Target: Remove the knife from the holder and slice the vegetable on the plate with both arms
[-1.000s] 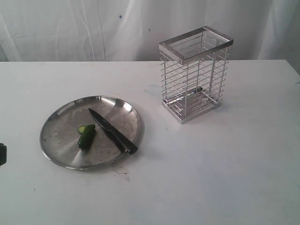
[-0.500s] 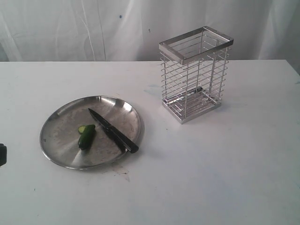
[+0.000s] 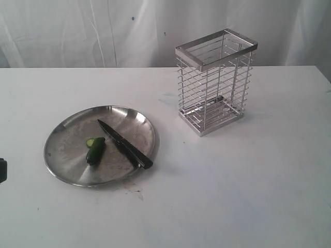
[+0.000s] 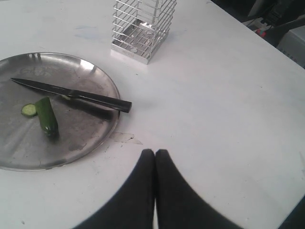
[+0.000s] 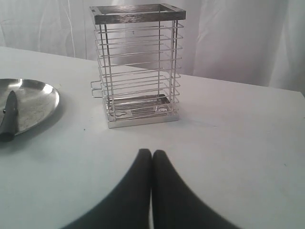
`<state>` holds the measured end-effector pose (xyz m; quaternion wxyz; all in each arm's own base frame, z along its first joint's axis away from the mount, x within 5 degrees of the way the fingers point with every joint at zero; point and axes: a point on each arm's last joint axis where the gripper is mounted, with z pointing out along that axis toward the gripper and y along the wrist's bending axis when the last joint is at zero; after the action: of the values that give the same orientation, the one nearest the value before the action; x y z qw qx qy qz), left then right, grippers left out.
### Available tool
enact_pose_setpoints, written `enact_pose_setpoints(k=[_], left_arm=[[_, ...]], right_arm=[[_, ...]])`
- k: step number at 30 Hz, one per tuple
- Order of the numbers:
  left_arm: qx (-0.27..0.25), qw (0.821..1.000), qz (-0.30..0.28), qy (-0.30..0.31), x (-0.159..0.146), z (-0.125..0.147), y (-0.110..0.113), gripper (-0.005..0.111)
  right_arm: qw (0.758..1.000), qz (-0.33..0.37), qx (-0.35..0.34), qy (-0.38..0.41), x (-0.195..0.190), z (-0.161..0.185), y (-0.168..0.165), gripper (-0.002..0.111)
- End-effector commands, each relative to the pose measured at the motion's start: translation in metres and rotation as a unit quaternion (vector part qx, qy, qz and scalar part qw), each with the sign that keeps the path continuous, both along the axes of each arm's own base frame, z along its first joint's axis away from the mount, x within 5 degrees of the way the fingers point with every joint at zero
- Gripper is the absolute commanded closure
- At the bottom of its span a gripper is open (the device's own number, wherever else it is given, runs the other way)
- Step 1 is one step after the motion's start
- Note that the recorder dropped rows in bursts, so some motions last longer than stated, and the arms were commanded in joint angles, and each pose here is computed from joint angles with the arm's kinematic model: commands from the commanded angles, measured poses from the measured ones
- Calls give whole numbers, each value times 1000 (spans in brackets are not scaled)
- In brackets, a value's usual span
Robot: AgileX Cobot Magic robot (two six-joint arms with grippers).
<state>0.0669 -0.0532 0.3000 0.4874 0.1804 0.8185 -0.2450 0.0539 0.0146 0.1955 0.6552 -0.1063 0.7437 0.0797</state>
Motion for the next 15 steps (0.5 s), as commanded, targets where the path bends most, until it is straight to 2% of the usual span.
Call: enact_pose_setpoints(k=[1, 5, 8, 11, 15], left_arm=[[-7, 1000, -3, 5, -2, -1, -1, 107], [-2, 1000, 9, 0, 2, -7, 1, 107], [42, 996, 48, -61, 1, -16, 12, 107], [9, 990, 98, -100, -2, -24, 20, 107], [-7, 983, 154, -104, -6, -50, 30, 107]], right_arm=[[1000, -3, -1, 2, 0, -2, 0, 108], [1000, -3, -1, 2, 0, -2, 0, 108], [1000, -3, -1, 2, 0, -2, 0, 108], [1000, -3, -1, 2, 0, -2, 0, 108], [1000, -3, -1, 2, 0, -2, 0, 108]])
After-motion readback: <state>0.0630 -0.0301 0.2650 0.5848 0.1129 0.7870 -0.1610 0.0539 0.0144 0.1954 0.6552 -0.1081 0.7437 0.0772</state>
